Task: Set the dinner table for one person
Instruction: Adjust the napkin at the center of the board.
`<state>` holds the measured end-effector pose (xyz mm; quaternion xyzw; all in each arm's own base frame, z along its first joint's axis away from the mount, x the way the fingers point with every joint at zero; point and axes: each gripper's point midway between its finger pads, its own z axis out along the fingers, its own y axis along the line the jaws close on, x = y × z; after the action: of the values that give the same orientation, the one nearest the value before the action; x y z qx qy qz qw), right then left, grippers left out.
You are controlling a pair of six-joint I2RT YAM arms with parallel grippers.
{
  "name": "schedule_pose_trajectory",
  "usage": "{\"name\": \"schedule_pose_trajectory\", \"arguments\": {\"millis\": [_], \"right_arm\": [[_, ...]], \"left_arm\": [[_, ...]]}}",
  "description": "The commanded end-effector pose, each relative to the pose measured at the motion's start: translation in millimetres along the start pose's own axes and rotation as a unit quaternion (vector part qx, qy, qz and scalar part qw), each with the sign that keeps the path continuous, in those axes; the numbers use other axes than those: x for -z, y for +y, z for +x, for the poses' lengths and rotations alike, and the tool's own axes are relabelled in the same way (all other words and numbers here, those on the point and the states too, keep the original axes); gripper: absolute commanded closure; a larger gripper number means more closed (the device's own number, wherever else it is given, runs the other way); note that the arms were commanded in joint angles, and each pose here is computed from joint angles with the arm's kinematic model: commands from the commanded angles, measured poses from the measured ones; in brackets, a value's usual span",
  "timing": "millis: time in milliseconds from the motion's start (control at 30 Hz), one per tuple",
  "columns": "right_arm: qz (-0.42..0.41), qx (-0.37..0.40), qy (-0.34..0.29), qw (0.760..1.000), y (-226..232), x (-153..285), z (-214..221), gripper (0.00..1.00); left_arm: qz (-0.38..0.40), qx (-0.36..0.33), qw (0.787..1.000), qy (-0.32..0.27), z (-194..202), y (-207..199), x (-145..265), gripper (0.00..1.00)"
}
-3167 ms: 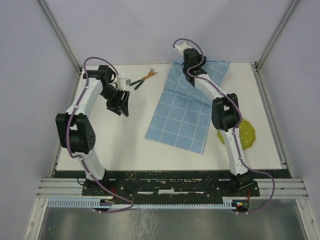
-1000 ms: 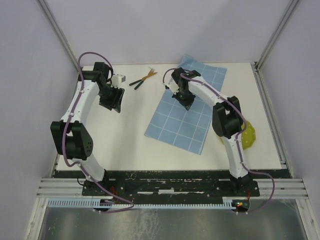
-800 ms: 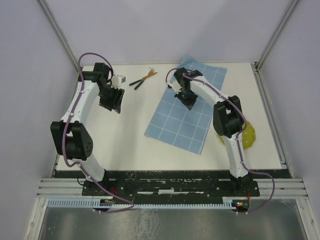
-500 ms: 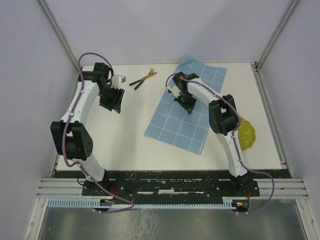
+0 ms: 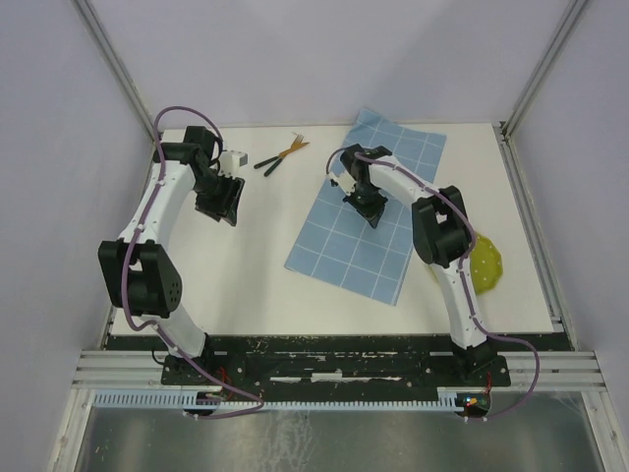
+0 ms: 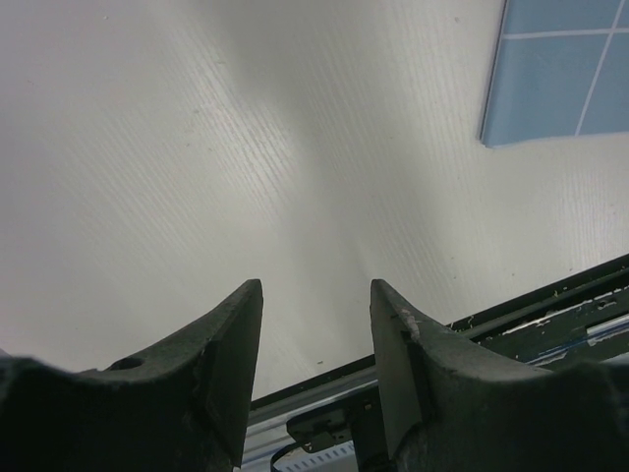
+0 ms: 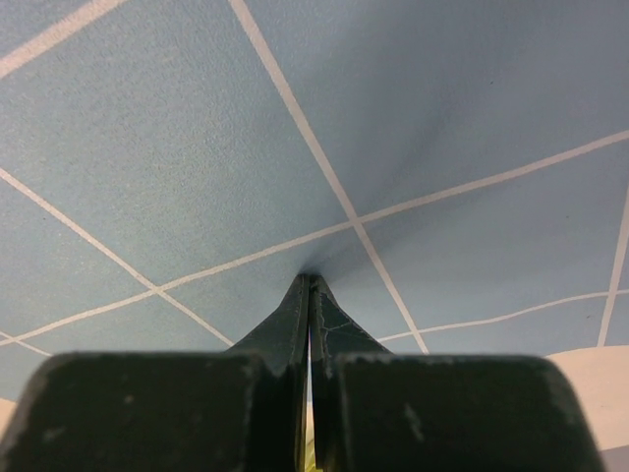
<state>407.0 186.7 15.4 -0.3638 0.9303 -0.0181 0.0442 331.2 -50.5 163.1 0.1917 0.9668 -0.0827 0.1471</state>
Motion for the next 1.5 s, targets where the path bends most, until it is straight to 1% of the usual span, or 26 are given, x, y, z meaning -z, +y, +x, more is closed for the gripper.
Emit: {"name": "schedule_pose_trajectory", "arguments": {"millis": [0,233,467,633,767,833,933,1100,1200,1300,1400,1467], "right_arm": [[-0.025,0.025,0.055,0.998,24.3,0.4,39.9,0.98],[-0.043,0.041,0.068,0.996,53.7,1.5,63.4,0.98],[-0.053,0.053,0.069,0.995,69.9,7.7,71.9,0.98],[-0.051,0.059,0.07,0.994,73.6,16.6,76.5,0.98],[-0.052,0.058,0.046,0.996,76.3,31.4,80.0,0.98],[-0.044,0.057,0.015,0.997,74.7,43.4,75.0,0.98],[-0.011,0.054,-0.05,0.997,63.8,67.5,56.4,0.98],[0.075,0.034,-0.138,0.987,22.6,93.0,1.4,0.98],[0.098,0.011,-0.162,0.982,-2.2,96.7,-32.8,0.98],[0.123,-0.012,-0.187,0.974,-34.7,96.9,-72.6,0.98],[0.121,-0.042,-0.208,0.97,-58.0,95.7,-101.5,0.98],[0.117,-0.044,-0.218,0.968,-64.7,93.2,-113.1,0.98]], "left_arm": [[0.012,-0.042,0.999,-0.027,1.1,-8.3,15.5,0.45],[0.02,-0.043,0.998,-0.034,-2.3,-11.7,17.7,0.45],[0.045,-0.039,0.997,-0.039,-8.0,-19.2,14.5,0.46],[0.036,-0.039,0.997,-0.055,-13.6,-17.9,22.2,0.46],[0.005,-0.045,0.997,-0.062,-12.1,-10.6,30.8,0.46],[-0.009,-0.049,0.997,-0.064,-10.1,-6.4,34.0,0.46],[-0.019,-0.055,0.996,-0.073,-10.7,-5.0,38.6,0.46],[-0.035,-0.061,0.993,-0.099,-24.6,-3.1,43.4,0.46],[-0.067,-0.066,0.99,-0.1,-30.2,2.8,42.0,0.46],[-0.081,-0.063,0.99,-0.096,-30.0,6.5,40.6,0.46],[-0.094,-0.061,0.99,-0.091,-26.0,9.8,40.3,0.46],[-0.102,-0.058,0.989,-0.088,-21.3,12.8,40.4,0.46]]}}
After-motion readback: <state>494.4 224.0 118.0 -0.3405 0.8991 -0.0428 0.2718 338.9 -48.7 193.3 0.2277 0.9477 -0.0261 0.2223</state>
